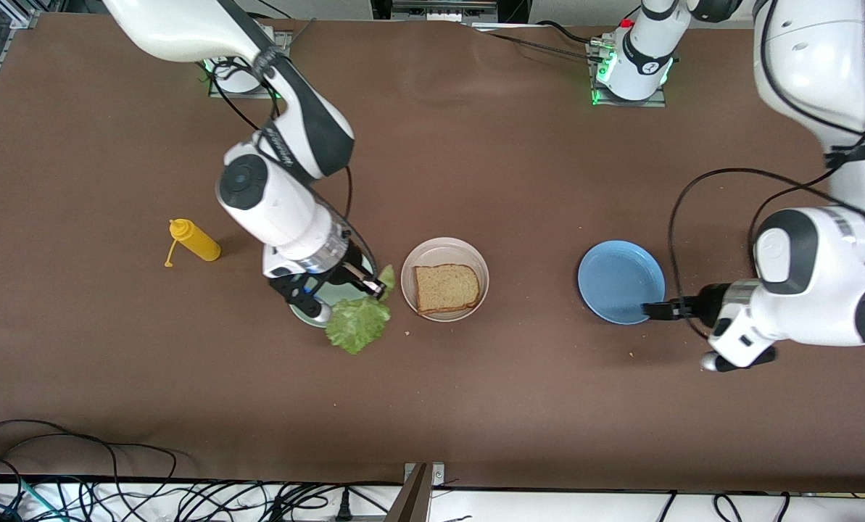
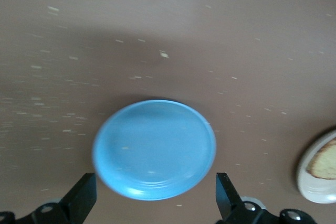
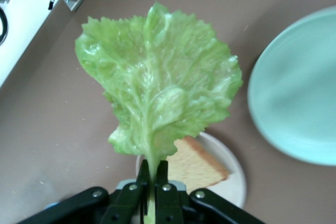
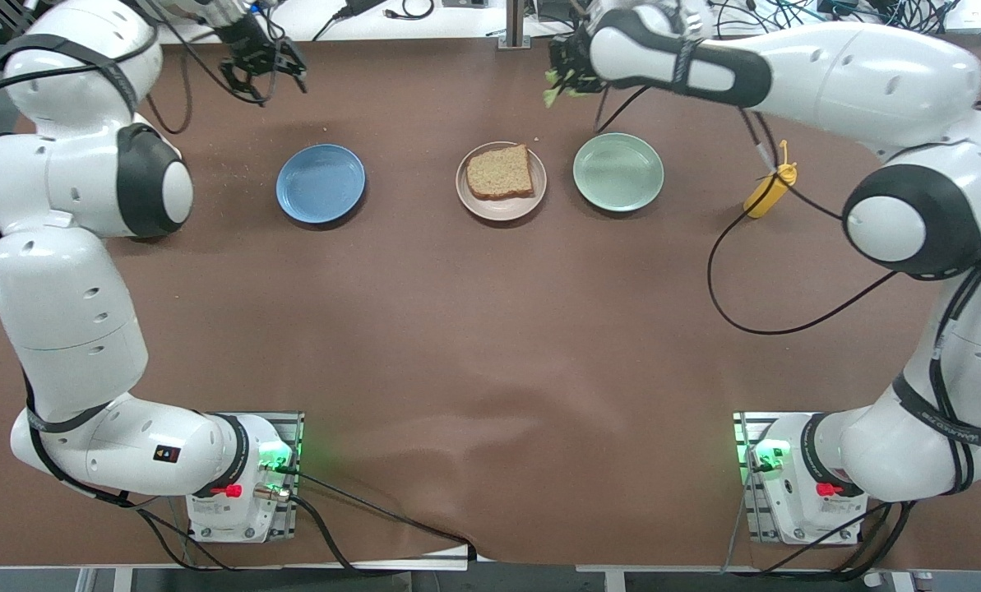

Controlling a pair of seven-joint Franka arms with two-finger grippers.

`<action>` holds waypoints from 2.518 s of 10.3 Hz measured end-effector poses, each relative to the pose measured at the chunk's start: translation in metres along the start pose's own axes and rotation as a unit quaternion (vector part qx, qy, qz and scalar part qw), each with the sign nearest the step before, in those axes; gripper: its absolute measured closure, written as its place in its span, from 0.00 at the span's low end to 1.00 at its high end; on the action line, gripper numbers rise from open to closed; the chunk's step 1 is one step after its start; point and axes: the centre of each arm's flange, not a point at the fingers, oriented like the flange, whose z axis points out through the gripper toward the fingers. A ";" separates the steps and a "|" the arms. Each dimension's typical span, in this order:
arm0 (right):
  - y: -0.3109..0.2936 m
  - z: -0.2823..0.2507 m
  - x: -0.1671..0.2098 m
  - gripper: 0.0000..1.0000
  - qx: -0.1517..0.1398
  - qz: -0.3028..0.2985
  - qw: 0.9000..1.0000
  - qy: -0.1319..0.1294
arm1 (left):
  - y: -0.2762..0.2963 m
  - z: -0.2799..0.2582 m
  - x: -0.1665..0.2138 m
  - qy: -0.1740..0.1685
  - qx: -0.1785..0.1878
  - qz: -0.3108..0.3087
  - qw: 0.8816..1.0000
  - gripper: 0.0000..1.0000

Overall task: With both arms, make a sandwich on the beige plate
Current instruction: 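Carry the lettuce over the beige plate while the left gripper withdraws, then lower the lettuce onto the bread and open the right gripper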

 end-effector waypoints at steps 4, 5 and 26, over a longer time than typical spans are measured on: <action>-0.005 0.087 -0.076 0.93 0.061 0.109 0.992 -0.017 | -0.066 -0.083 -0.025 0.033 0.009 -0.034 0.999 0.00; -0.003 0.097 -0.083 0.93 0.061 0.128 0.990 -0.021 | -0.074 -0.094 -0.031 0.039 0.031 -0.036 0.998 0.00; -0.015 -0.006 0.008 0.00 -0.071 0.173 0.982 -0.021 | -0.072 -0.120 -0.042 0.057 0.072 -0.028 0.995 0.00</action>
